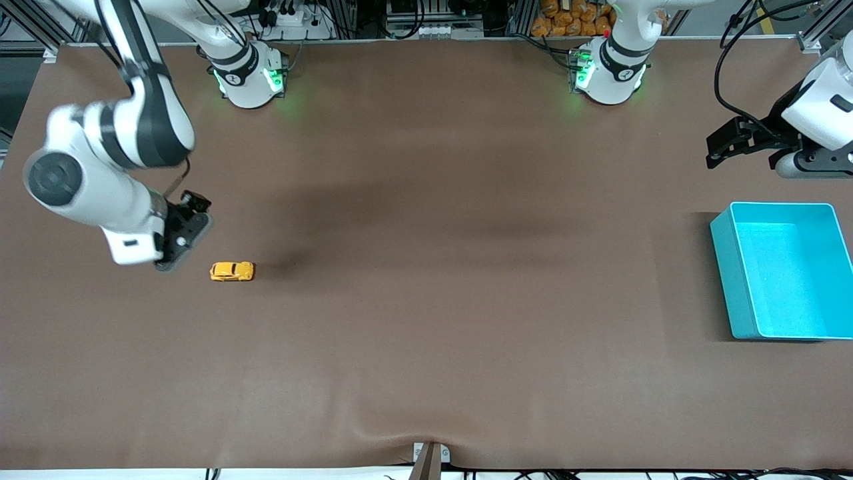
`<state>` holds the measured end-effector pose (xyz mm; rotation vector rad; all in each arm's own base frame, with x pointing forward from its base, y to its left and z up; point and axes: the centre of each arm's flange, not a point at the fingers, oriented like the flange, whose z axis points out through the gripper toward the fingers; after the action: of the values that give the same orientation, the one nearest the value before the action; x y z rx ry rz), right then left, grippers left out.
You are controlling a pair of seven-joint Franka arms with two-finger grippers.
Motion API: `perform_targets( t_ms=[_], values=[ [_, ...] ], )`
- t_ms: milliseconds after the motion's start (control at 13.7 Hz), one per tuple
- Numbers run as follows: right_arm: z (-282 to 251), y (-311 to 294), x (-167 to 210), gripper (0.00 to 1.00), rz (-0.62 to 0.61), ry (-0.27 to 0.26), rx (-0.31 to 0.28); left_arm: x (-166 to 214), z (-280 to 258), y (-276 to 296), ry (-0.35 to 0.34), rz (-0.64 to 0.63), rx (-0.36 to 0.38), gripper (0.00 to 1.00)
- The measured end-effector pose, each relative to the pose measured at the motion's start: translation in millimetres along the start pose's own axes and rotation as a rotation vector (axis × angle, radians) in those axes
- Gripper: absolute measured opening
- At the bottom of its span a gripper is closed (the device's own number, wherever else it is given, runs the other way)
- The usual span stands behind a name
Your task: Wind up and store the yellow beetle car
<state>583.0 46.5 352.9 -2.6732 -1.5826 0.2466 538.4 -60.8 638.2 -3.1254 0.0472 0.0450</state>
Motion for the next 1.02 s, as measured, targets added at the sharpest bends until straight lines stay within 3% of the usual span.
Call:
perform_targets(
  t_ms=[292, 439, 658, 1023],
  values=[
    [65, 26, 3, 1.0, -0.321, -0.001, -0.007, 0, -1, 0, 0.002, -0.001, -0.001, 1.0],
    [83, 36, -1, 1.0, -0.399, 0.005, -0.013, 0, -2, 0, 0.005, 0.001, -0.001, 1.0],
    [104, 38, -3, 1.0, -0.446, 0.018, -0.041, 0, -2, 0, 0.005, 0.001, -0.001, 1.0],
    [132, 23, 0, 0.9, -0.47, 0.046, -0.1, 0, -2, 0, 0.005, 0.001, -0.001, 1.0]
  ],
)
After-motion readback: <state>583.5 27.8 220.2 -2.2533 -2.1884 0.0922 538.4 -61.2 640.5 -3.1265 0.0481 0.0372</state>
